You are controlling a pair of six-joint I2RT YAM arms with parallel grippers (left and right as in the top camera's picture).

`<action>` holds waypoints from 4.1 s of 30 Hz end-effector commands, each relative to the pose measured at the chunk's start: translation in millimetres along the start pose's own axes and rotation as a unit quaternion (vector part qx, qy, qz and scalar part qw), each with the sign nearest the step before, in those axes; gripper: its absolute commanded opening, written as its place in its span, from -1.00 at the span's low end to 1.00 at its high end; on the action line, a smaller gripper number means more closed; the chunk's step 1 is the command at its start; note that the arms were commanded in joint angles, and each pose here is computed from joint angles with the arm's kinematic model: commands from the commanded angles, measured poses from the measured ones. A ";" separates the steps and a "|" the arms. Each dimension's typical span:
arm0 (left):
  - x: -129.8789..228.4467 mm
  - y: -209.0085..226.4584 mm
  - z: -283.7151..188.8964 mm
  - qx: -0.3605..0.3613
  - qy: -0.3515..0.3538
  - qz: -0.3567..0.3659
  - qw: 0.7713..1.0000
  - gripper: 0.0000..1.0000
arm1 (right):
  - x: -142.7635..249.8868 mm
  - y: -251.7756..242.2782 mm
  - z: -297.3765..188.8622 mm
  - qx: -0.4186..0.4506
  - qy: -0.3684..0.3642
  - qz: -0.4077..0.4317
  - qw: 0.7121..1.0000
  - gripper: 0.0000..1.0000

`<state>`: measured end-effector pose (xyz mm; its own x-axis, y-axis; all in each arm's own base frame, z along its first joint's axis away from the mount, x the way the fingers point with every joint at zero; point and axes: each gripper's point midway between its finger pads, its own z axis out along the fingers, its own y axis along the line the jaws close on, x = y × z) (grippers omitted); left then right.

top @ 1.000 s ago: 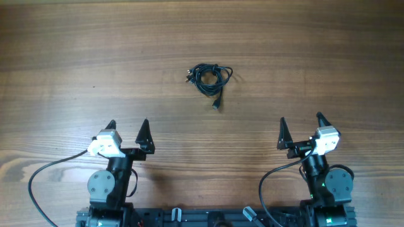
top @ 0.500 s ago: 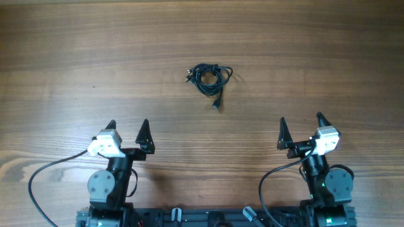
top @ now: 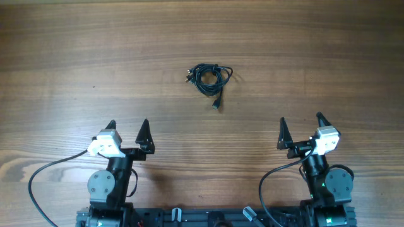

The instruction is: Untangle cables

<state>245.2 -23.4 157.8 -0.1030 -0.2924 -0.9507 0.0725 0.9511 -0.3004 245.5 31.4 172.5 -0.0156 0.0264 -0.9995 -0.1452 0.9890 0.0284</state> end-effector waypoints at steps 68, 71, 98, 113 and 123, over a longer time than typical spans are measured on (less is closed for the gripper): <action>2.6 -1.9 0.1 0.006 0.002 0.010 1.000 1.00 | -3.0 0.4 -0.8 0.000 -0.007 -0.007 1.000 1.00; 2.6 -1.9 0.1 0.006 0.002 0.010 1.000 1.00 | -3.0 0.4 -0.8 0.000 -0.007 -0.007 1.000 0.99; 2.6 -1.9 0.1 0.006 0.002 0.010 1.000 1.00 | -3.0 0.4 -0.8 0.000 -0.007 -0.007 1.000 0.99; -37.3 -11.8 -3.3 0.023 -0.080 0.011 0.996 1.00 | -3.0 0.4 -0.8 0.000 -0.007 -0.007 1.000 0.99; -109.5 -34.9 -27.4 0.056 -0.176 -0.005 0.983 1.00 | -3.0 0.4 -0.8 0.000 -0.007 -0.007 1.000 0.99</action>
<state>237.9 -22.1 239.4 0.1959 -0.3214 -0.9265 0.1633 0.9423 -0.2924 245.5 31.4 172.5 -0.0156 0.0264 -0.9995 -0.1452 0.9890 0.0284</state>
